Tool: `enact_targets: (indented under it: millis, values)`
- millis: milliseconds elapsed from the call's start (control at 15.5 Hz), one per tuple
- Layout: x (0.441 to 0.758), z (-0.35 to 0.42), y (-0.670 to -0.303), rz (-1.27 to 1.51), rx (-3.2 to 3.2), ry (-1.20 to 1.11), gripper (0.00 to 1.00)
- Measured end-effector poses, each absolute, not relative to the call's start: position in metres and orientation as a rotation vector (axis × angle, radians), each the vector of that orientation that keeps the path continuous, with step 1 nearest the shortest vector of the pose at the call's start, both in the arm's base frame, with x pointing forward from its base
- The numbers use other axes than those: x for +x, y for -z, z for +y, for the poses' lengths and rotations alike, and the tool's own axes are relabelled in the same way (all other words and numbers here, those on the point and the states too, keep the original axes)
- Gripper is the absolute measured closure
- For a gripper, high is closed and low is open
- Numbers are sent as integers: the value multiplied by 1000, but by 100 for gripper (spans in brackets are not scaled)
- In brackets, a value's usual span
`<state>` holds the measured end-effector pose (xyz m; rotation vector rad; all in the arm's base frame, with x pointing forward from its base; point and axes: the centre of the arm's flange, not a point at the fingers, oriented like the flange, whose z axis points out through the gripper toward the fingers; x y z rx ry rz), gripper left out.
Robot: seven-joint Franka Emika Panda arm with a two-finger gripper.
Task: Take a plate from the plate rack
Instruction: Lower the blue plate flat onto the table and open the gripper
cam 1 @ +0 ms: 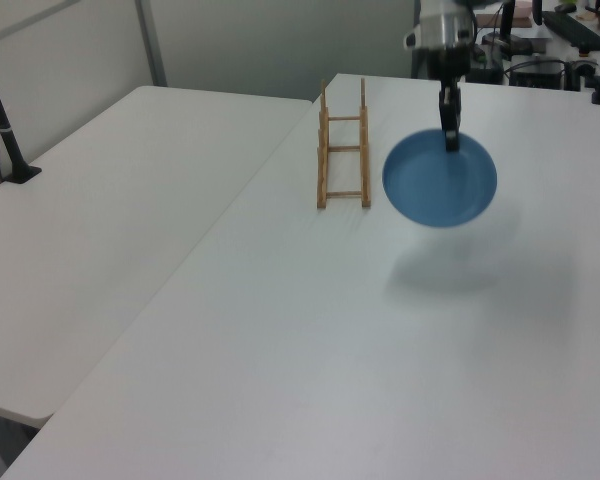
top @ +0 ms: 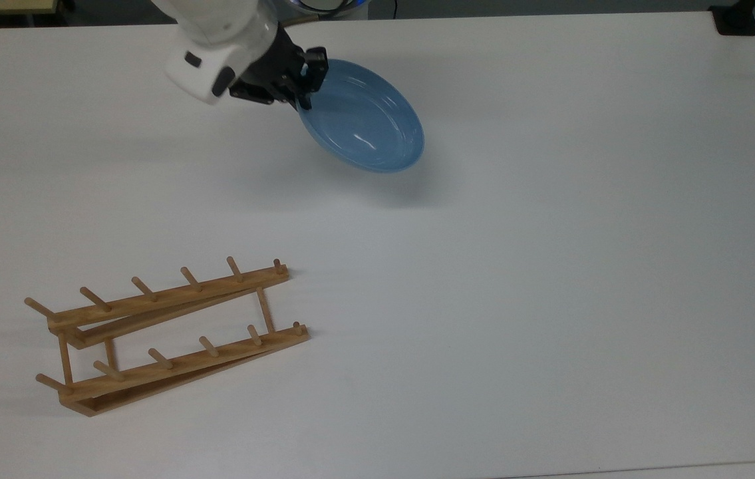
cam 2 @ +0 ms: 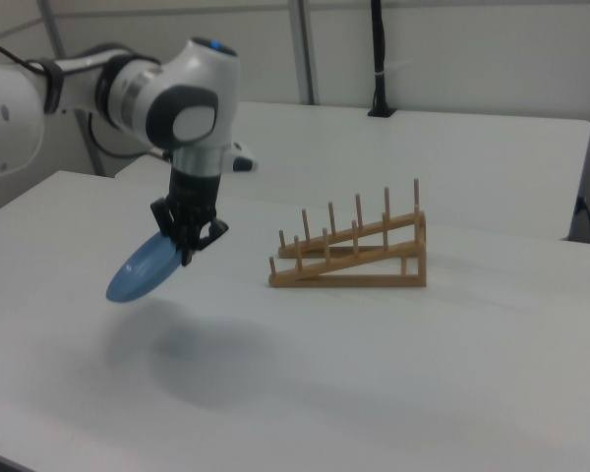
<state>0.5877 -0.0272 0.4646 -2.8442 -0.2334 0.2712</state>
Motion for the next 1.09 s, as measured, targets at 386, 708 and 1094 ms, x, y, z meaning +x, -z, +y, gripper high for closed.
enact_targets:
  millis: [386, 708, 1094]
  values:
    - [577, -20, -404, -291, -2844, -255, 91]
    - [567, -25, -367, -285, -2856, -240, 87]
    - [557, -35, -329, -264, -2860, -249, 74]
